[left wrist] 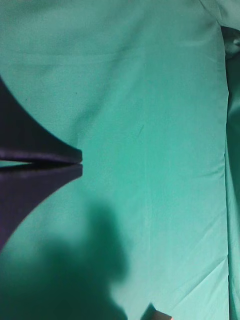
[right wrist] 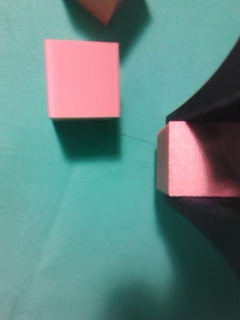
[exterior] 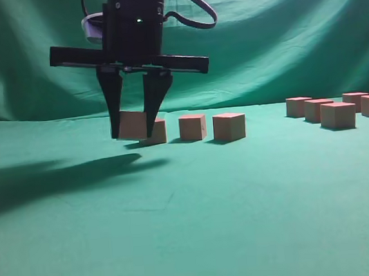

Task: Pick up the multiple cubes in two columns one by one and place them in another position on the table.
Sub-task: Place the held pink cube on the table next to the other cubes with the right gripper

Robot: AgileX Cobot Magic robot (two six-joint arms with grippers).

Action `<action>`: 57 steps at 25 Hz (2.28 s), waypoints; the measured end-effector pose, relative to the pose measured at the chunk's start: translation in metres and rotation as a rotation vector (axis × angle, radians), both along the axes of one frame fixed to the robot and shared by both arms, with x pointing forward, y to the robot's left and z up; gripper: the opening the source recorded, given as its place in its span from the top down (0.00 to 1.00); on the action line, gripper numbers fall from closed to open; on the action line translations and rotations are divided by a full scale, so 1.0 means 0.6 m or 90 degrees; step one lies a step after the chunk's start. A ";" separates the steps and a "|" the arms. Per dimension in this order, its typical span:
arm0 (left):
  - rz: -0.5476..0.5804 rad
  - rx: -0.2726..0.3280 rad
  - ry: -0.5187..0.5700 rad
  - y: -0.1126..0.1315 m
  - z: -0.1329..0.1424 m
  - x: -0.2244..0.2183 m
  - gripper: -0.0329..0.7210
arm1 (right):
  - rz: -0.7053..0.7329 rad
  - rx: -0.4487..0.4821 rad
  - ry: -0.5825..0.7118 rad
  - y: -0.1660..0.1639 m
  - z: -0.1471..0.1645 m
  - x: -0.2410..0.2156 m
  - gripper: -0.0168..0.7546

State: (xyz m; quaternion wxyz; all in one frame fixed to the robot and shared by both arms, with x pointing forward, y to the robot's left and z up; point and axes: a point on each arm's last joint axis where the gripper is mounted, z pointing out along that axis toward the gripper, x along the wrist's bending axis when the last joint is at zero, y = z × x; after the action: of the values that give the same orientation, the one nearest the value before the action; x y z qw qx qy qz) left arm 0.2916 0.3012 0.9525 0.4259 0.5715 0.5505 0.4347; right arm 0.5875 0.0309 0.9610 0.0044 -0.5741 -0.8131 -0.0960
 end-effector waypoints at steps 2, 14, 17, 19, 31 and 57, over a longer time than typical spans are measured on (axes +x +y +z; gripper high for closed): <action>0.000 0.000 0.000 0.000 0.000 0.000 0.96 | -0.005 0.004 -0.005 0.001 0.000 0.001 0.64; 0.000 0.000 0.000 0.000 0.000 0.000 0.96 | 0.001 0.029 -0.028 0.023 0.000 -0.008 0.64; 0.000 0.000 0.000 0.000 0.000 0.000 0.96 | 0.011 0.021 -0.035 0.025 0.000 -0.011 0.64; 0.000 0.000 0.000 0.000 0.000 0.000 0.96 | 0.015 0.009 -0.045 0.023 -0.001 -0.008 0.64; 0.000 0.000 0.000 0.000 0.000 0.000 0.96 | 0.019 -0.005 -0.048 0.026 -0.023 -0.002 0.64; 0.000 0.000 0.000 0.000 0.000 0.000 0.96 | 0.025 -0.010 -0.074 0.025 -0.022 0.004 0.64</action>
State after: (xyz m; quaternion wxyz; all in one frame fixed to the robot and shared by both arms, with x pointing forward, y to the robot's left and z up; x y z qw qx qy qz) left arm 0.2916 0.3012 0.9525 0.4259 0.5715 0.5505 0.4347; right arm 0.5898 0.0456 0.9476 -0.0452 -0.5517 -0.8238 -0.1225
